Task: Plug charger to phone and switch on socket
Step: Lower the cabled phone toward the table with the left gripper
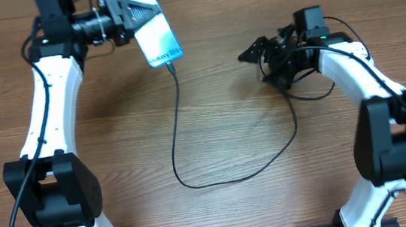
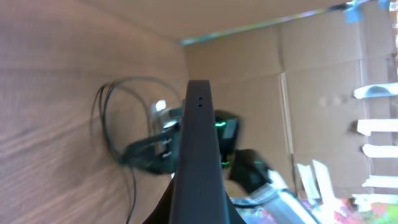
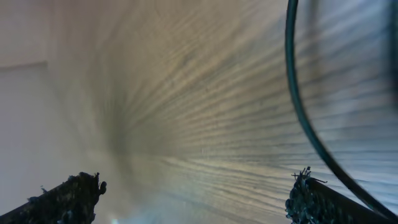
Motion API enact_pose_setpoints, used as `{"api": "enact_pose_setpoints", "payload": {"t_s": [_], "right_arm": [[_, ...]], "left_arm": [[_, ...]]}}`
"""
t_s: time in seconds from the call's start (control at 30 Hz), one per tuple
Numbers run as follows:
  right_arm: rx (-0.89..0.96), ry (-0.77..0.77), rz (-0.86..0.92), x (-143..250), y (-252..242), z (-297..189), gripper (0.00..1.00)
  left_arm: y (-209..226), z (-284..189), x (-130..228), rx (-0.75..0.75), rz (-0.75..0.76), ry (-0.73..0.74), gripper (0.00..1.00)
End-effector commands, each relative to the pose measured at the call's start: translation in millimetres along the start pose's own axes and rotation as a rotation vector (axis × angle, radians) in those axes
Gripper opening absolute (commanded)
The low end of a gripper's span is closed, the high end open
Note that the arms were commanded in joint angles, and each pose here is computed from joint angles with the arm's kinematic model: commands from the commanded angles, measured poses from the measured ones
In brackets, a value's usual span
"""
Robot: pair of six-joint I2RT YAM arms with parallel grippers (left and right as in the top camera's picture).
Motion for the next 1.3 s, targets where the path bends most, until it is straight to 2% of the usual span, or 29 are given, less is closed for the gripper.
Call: {"api": "enact_pose_setpoints", "payload": {"t_s": [0.0, 0.2, 0.4, 0.57, 0.9, 1.27], "right_arm": [[0.038, -0.156, -0.090, -10.0, 16.9, -39.0, 1.00], [0.031, -0.244, -0.143, -4.8, 35.0, -74.9, 1.00], [0.014, -0.270, -0.162, 1.5, 44.8, -91.0, 1.00], [0.018, -0.265, -0.158, 3.0, 44.0, -91.4, 1.00], [0.027, -0.253, -0.149, 5.2, 41.7, -90.8, 1.00], [0.046, -0.256, -0.169, 5.1, 39.5, -90.8, 1.00]], "left_arm": [[5.6, 10.0, 6.4, -0.071, 0.096, 0.001, 0.04], [24.4, 23.9, 24.9, -0.221, 0.088, 0.033, 0.04], [42.3, 42.0, 42.0, -0.359, 0.069, 0.064, 0.05], [60.8, 68.1, 57.5, -0.383, 0.035, 0.136, 0.05], [123.8, 112.7, 85.1, -0.436, -0.082, 0.269, 0.04], [151.0, 118.5, 88.0, -0.531, -0.101, 0.263, 0.04]]}}
Point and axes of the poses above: each gripper's point midway between its finger pads, its own z axis out along the fingers, its own y axis along the line the jaws close on, x = y × z, the point moved 5 cm from there along -z, back along the fingers, and after that the axes turned 1 degree about z, right-handed, at the moved point
